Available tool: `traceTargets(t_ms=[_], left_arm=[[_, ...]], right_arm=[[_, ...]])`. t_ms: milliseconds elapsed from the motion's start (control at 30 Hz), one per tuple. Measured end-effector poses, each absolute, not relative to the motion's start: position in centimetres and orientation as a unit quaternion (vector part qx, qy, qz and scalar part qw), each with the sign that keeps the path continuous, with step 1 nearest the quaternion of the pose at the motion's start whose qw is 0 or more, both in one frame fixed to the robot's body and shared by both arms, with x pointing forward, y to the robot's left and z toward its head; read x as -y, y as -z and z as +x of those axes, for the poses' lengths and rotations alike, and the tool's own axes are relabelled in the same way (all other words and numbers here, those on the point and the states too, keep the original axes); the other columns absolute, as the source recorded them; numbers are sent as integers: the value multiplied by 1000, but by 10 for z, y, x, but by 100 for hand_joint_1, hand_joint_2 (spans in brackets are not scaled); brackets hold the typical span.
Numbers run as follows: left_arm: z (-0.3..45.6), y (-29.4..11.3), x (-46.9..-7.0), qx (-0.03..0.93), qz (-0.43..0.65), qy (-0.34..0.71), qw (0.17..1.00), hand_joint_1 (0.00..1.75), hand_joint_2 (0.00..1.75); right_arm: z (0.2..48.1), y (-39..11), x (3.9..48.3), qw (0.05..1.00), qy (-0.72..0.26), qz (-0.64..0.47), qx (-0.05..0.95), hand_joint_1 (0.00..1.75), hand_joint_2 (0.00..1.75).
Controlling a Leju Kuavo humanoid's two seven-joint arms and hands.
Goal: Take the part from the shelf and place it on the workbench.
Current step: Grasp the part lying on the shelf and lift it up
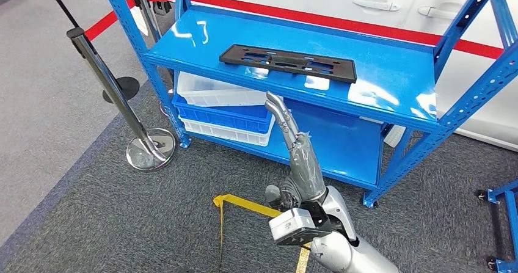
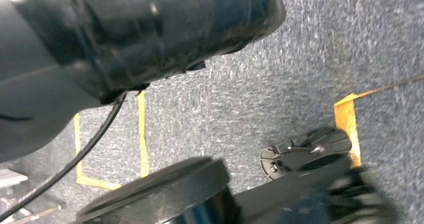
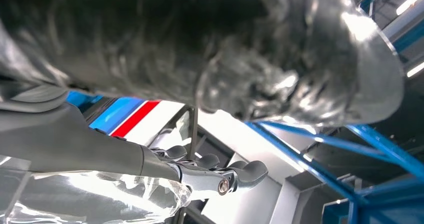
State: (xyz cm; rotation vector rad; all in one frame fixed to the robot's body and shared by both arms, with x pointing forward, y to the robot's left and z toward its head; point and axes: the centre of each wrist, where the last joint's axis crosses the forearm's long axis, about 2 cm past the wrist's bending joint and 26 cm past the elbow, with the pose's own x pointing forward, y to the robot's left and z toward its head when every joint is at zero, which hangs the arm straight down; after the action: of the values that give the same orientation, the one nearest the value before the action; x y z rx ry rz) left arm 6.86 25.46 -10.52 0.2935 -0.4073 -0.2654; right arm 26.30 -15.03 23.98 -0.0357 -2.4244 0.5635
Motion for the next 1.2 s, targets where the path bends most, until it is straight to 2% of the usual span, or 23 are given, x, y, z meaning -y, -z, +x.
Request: traceTargets(t_ms=[1200], left_arm=[[69, 105, -255, 202, 145, 131, 960, 0, 0]], right_arm=[[262, -239, 150, 321, -212, -9, 923, 0, 0]])
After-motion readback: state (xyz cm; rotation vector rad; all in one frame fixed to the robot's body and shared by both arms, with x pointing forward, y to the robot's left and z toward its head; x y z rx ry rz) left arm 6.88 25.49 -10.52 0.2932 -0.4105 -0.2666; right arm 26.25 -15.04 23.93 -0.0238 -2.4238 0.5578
